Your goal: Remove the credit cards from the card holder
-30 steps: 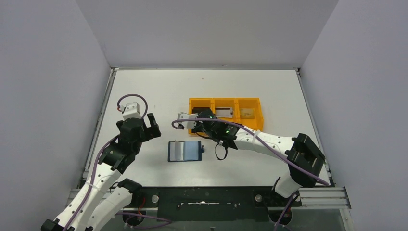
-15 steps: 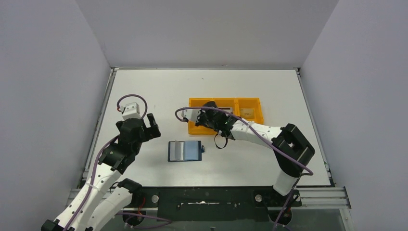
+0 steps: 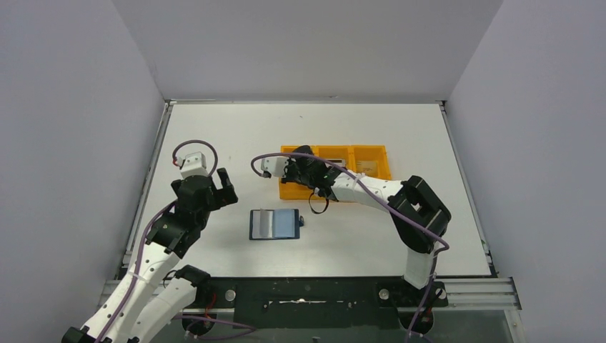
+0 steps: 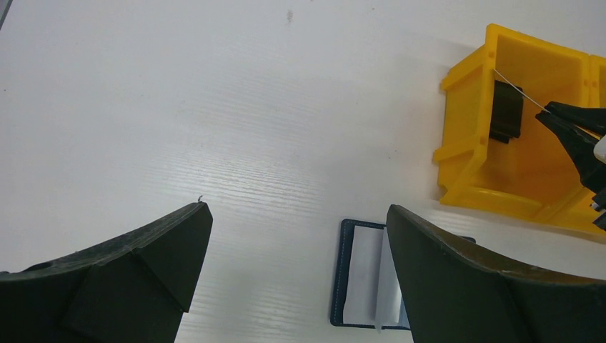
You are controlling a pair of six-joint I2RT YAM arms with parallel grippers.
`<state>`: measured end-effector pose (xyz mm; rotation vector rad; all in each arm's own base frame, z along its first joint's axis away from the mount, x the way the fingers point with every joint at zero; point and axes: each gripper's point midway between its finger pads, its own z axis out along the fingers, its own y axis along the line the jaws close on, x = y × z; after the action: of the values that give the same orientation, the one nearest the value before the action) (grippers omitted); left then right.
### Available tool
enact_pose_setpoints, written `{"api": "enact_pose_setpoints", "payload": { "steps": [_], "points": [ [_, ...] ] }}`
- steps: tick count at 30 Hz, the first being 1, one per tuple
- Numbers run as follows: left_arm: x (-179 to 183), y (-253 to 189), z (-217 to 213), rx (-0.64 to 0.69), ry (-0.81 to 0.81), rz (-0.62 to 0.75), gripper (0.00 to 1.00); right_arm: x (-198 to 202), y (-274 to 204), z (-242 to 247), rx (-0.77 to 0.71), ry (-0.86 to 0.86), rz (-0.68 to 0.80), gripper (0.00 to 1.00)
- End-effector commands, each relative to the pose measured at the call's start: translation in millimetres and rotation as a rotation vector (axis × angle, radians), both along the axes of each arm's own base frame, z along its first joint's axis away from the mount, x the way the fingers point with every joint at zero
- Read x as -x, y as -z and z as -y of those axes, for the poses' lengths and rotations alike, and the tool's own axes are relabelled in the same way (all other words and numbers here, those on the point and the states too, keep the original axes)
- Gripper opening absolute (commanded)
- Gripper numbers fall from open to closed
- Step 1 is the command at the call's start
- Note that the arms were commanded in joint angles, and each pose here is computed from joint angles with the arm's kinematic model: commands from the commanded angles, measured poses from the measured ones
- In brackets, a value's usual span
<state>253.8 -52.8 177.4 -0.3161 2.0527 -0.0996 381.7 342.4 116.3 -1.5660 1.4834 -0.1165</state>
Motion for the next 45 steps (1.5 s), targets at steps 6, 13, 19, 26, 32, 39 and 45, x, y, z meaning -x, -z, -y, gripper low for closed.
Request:
{"api": "enact_pose_setpoints", "payload": {
  "steps": [6, 13, 19, 26, 32, 39, 45],
  "points": [
    [-7.1, -12.9, -0.9, 0.006, -0.005, 0.055, 0.96, -20.3, -1.2, 2.1, 0.037, 0.032, 0.051, 0.0],
    [-7.9, -10.7, -0.2, 0.008, -0.001, 0.048, 0.96, -21.6, -23.7, 1.1, -0.033, 0.047, 0.096, 0.0],
    [-8.4, -10.5, -0.5, 0.009, -0.001, 0.046, 0.96, -33.8, -7.2, 7.4, 0.015, 0.062, 0.105, 0.0],
    [-6.7, -14.2, -10.1, -0.002, -0.049, 0.056, 0.96, -44.0, 9.6, 2.9, 0.063, 0.051, 0.107, 0.03],
    [-6.6, -14.6, -9.9, 0.001, -0.044, 0.059, 0.96, -48.5, 13.5, 0.9, 0.074, 0.052, 0.099, 0.08],
    [-6.9, -14.6, -9.0, 0.004, -0.038, 0.061, 0.96, -44.1, 19.9, 6.0, 0.11, 0.035, 0.076, 0.33],
    [-7.4, -12.8, -8.0, 0.005, -0.035, 0.054, 0.96, -39.6, 23.6, 10.2, 0.12, 0.028, 0.046, 0.35]
  ]
}}
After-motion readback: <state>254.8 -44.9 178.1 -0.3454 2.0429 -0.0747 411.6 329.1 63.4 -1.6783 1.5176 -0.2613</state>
